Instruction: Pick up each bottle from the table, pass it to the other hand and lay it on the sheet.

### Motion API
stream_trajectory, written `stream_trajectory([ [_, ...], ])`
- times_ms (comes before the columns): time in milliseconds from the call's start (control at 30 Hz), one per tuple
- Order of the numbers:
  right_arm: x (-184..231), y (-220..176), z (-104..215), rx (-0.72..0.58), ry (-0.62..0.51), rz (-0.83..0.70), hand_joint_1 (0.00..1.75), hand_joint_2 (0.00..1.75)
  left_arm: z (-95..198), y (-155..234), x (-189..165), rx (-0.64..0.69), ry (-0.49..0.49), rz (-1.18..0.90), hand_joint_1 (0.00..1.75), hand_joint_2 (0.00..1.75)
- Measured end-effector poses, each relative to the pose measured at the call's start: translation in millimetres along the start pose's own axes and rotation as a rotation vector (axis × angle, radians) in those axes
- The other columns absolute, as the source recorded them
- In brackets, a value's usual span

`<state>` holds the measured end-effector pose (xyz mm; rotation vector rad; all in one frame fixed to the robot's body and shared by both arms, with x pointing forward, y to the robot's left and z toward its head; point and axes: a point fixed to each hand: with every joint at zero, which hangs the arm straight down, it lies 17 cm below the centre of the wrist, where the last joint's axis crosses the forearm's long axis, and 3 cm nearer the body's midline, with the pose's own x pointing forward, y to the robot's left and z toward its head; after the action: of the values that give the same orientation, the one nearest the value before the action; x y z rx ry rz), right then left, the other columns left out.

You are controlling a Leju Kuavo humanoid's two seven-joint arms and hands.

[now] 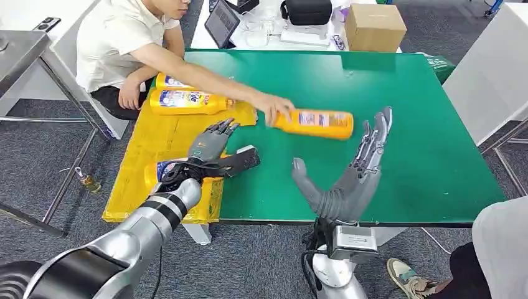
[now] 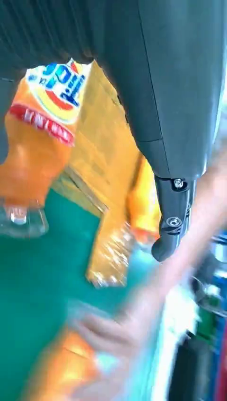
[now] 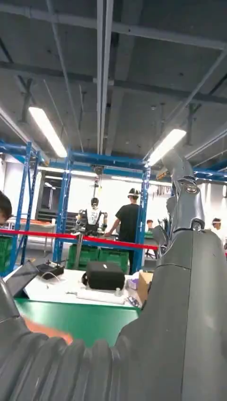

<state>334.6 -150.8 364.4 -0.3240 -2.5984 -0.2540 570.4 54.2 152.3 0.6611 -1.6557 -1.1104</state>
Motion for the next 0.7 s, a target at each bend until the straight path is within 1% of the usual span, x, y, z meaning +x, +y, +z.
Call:
stream_trajectory([
  [133,-2,-1,5,0.008,0.007,0.012,0.0,1.75,5,10,31,0.101,-0.089,0.012,0.0,1.75],
  [233,-2,4,9,0.043,-0.01,0.046,0.0,1.75,13,19,49,0.169,-0.124,0.053,0.0,1.75],
  [300,-20,24,27,0.171,0.008,0.11,0.0,1.75,20,27,62,0.218,-0.152,0.139,0.0,1.75],
  [333,-40,39,46,0.283,0.038,0.174,0.0,1.75,27,30,68,0.241,-0.175,0.217,0.0,1.75],
  [400,-69,46,77,0.415,0.055,0.278,0.0,1.75,44,33,77,0.283,-0.208,0.342,0.0,1.75],
  [500,-94,42,99,0.477,0.094,0.324,0.0,1.75,58,32,81,0.299,-0.226,0.375,0.0,1.75],
  [633,-110,40,114,0.531,0.113,0.364,0.0,1.75,66,36,86,0.316,-0.245,0.404,0.0,1.75],
  [667,-114,40,117,0.548,0.122,0.391,0.0,1.75,68,36,88,0.31,-0.255,0.45,0.0,1.75],
  [700,-122,38,121,0.573,0.127,0.443,0.0,1.75,71,32,89,0.29,-0.26,0.542,0.0,1.75],
])
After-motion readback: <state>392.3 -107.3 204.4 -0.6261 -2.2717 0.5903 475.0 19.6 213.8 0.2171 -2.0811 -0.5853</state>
